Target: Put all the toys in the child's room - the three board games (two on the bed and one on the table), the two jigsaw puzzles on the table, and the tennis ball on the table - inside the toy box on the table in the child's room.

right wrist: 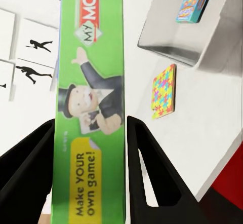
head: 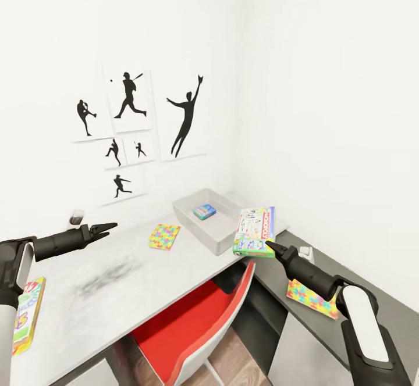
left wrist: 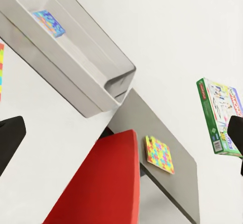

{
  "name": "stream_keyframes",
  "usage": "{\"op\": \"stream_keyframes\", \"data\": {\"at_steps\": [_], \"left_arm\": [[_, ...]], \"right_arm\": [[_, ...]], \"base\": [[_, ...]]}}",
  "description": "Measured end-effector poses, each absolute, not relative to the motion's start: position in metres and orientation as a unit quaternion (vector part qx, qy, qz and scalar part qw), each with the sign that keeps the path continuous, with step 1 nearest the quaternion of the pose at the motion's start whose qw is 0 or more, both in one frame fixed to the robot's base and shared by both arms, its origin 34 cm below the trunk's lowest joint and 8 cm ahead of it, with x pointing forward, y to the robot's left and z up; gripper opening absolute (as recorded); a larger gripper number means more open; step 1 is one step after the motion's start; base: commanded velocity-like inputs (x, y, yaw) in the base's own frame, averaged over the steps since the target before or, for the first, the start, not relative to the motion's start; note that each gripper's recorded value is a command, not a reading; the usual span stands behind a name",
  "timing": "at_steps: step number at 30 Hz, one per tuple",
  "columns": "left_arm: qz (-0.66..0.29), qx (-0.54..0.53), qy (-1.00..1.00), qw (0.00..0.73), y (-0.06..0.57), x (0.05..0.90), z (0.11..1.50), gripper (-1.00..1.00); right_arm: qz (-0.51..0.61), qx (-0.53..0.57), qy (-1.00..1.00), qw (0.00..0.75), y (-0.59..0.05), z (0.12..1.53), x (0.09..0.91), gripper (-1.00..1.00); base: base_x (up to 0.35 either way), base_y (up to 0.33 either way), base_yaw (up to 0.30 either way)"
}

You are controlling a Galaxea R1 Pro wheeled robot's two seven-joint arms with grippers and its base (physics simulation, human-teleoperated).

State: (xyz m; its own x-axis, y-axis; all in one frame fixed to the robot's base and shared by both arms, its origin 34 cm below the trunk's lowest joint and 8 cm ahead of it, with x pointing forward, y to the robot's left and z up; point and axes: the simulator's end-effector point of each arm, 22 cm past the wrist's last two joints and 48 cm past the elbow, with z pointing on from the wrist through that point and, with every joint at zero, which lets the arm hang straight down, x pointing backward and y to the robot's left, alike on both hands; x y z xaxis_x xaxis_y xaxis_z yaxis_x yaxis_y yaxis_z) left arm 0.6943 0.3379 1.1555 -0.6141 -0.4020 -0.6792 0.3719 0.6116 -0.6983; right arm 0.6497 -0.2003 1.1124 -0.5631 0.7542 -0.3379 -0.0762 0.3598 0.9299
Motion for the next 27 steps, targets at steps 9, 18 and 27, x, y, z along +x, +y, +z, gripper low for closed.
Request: {"op": "stream_keyframes", "data": {"at_steps": [9, 18, 27], "left_arm": [[-0.442, -0.010, 0.783, 0.439, 0.3378, 0.6946, 1.1543, 1.00], [-0.442, -0.011, 0.782, 0.438, 0.3378, 0.6946, 1.1543, 1.00], [-0.442, -0.010, 0.782, 0.439, 0.3376, 0.6948, 1.1544, 1.00]], "right_arm": [[0.514, 0.236, 0.720, 0.402, -0.1997, 1.1109, 0.6501, -1.00], [0.513, 0.236, 0.720, 0.403, -0.2004, 1.1106, 0.6502, -1.00], [0.516, 0.236, 0.718, 0.402, -0.2001, 1.1117, 0.6501, -1.00]], "base": [[0.187, -0.138, 0.022], [0.162, -0.085, 0.249], [0.163, 0.061, 0.064]]}}
